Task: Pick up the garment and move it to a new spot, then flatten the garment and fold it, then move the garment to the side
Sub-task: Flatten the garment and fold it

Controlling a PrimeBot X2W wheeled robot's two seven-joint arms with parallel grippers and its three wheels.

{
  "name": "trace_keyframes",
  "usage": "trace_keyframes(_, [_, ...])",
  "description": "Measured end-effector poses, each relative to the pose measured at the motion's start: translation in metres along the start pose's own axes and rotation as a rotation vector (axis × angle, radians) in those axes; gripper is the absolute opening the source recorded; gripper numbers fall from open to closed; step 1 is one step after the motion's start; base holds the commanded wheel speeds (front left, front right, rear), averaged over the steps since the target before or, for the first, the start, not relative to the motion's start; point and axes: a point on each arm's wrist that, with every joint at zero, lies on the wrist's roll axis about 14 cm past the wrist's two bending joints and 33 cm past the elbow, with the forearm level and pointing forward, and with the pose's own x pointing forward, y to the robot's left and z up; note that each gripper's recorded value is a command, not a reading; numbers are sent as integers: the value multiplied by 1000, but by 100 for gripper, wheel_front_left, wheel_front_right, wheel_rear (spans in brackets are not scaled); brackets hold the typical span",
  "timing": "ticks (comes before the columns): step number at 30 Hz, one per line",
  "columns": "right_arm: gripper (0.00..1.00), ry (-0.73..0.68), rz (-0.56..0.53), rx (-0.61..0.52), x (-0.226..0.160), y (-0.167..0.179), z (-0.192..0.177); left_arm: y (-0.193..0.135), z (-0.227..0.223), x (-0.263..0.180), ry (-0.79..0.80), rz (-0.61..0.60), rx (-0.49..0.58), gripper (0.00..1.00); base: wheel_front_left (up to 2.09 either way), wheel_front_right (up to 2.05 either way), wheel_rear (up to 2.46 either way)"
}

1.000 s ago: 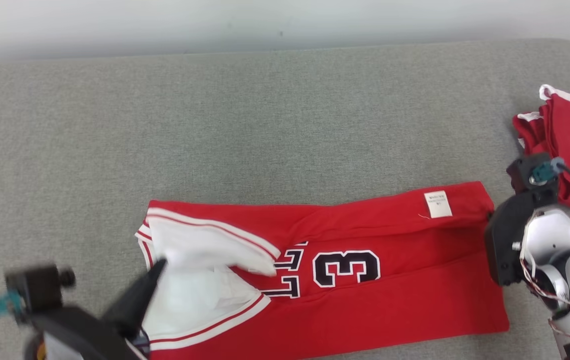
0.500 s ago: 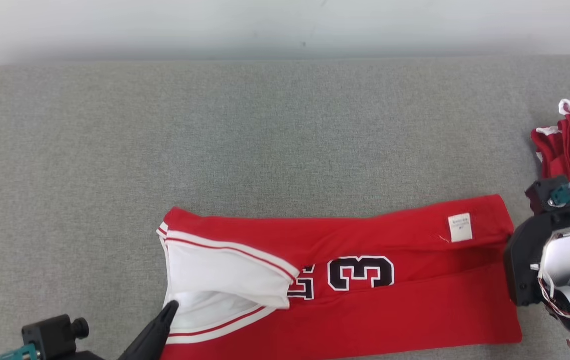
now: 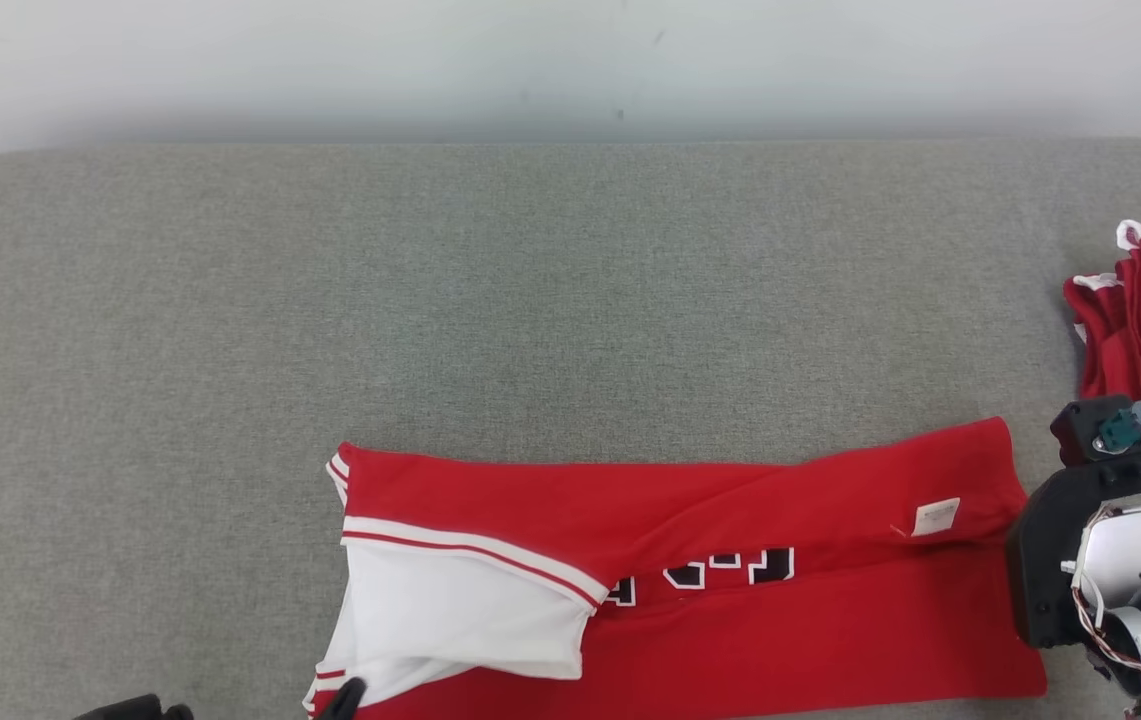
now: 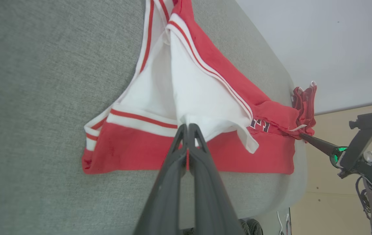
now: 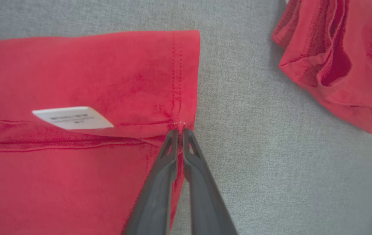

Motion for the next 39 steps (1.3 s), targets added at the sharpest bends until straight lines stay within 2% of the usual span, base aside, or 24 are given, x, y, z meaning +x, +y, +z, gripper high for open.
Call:
trace_keyframes(1, [100,0,0,0,0,0,0,0,0,0,0,0,0,0,0,0,0])
trace_keyframes(2, [100,0,5,10,0,2,-1,5,0,0,-5,22,11,30,0,0,0])
trace_keyframes(3, [100,-3,11,24,0,4,-2,11,-1,-1,-4,42,36,100,0,0,0])
trace_keyframes(9, [100,-116,35,118,-12,10,11,20,6,0,-62,75,176,100,0,0,0])
trace_keyframes(11, [100,-216,41,195,-23,9,21,21,33,-1,-204,93,286,100,0,0,0])
trace_keyframes(13, [100,-288,49,249,-32,11,26,22,51,-5,-311,109,349,100,0,0,0])
trace_keyframes(20, [100,-531,40,390,-61,7,32,19,94,-27,-551,174,515,100,0,0,0])
trace_keyframes(28, [100,-796,142,507,-84,31,33,-22,146,-76,-888,105,545,100,0,0,0])
trace_keyframes(33, [100,-853,185,516,-85,52,29,-23,140,-79,-900,67,569,100,0,0,0])
trace_keyframes(39, [100,-879,188,442,-82,67,25,-6,111,-59,-760,101,697,100,0,0,0])
